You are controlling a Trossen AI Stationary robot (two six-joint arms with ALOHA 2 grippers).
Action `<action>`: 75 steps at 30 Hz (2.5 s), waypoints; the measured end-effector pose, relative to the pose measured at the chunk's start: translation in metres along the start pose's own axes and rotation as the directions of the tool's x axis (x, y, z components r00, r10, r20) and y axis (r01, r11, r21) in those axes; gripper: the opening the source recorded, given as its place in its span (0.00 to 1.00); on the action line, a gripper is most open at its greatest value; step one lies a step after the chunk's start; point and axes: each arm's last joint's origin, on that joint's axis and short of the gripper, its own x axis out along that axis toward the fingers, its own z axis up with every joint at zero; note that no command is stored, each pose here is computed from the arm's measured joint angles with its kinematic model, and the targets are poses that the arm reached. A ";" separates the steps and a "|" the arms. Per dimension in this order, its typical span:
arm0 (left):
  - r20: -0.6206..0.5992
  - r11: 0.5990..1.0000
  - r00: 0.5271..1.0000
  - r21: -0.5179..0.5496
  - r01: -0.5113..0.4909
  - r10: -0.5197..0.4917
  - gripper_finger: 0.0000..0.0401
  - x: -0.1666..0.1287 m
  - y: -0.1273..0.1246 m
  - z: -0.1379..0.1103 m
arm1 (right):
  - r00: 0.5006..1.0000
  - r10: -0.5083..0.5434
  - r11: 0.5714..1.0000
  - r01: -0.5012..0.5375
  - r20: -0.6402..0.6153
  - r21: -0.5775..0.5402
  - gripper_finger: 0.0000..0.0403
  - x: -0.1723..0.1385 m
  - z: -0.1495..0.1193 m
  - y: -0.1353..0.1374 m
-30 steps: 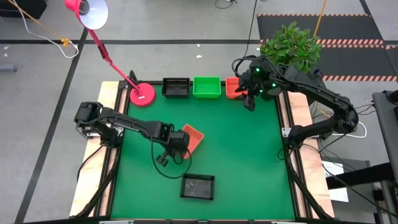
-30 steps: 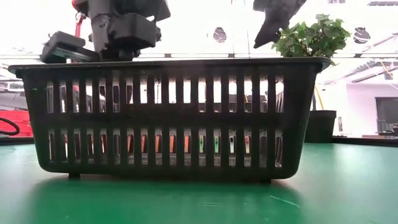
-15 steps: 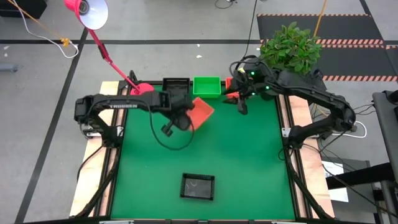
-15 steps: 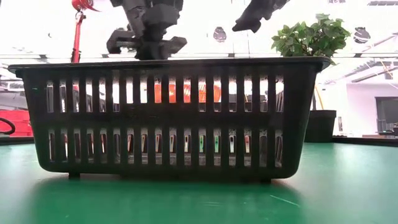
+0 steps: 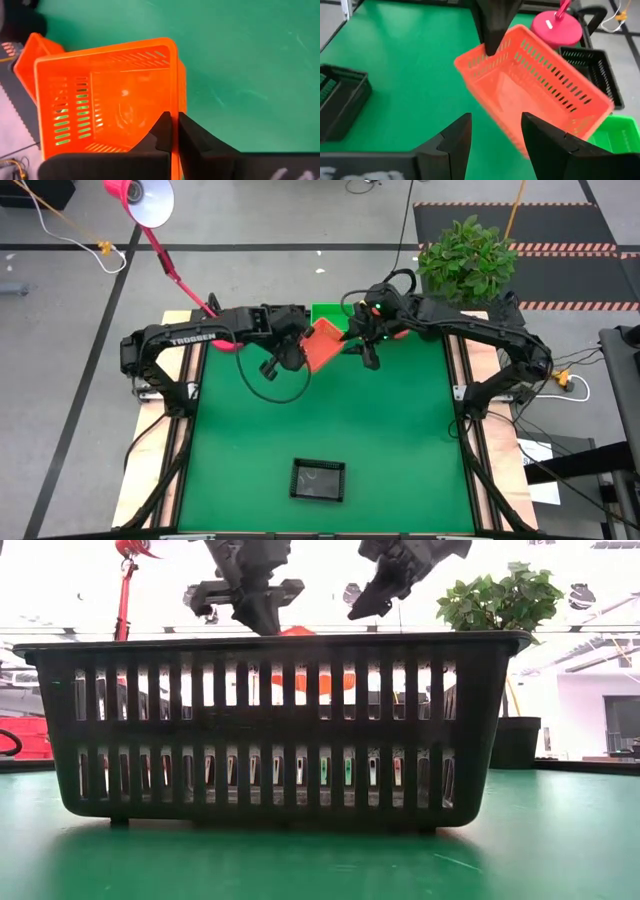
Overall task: Stack baskets by color
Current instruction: Stack the bottom orange bin on top of the top orange bins
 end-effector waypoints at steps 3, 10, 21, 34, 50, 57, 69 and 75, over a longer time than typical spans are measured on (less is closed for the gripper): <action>-0.016 0.998 1.000 0.053 0.017 -0.016 0.04 0.000 -0.002 0.000 | 1.000 -0.002 1.000 0.002 0.007 -0.006 0.42 0.007 0.000 -0.003; -0.036 0.993 0.999 0.115 0.007 -0.002 0.02 0.000 -0.001 -0.001 | 0.999 0.009 0.999 -0.011 -0.032 -0.038 0.40 0.023 -0.006 -0.008; -0.031 0.989 0.999 0.149 -0.025 0.030 0.02 0.000 0.001 0.000 | 0.995 0.023 0.999 -0.025 -0.099 -0.024 0.24 0.046 -0.017 -0.015; -0.041 0.980 0.989 0.152 -0.132 0.140 0.05 0.000 0.010 0.003 | 0.980 0.028 0.999 -0.034 -0.198 -0.028 0.03 0.046 -0.025 -0.011; -0.007 0.935 0.946 -0.155 -0.320 0.323 0.55 -0.004 0.027 0.010 | 0.971 -0.009 1.000 0.002 -0.240 -0.029 0.00 0.044 -0.025 -0.006; -0.050 0.885 0.937 -0.316 -0.342 0.345 0.67 -0.005 0.027 0.008 | 0.971 -0.009 1.000 0.005 -0.238 -0.019 0.00 0.044 -0.025 -0.006; -0.139 0.766 0.940 -0.548 -0.336 0.312 0.74 0.000 0.021 0.002 | 0.960 -0.082 0.996 0.090 -0.267 0.020 0.00 0.025 -0.024 -0.005; -0.163 0.692 0.938 -0.639 -0.336 0.305 0.74 0.000 0.020 0.001 | 0.929 -0.107 0.991 0.128 -0.354 0.037 0.00 0.015 -0.031 -0.003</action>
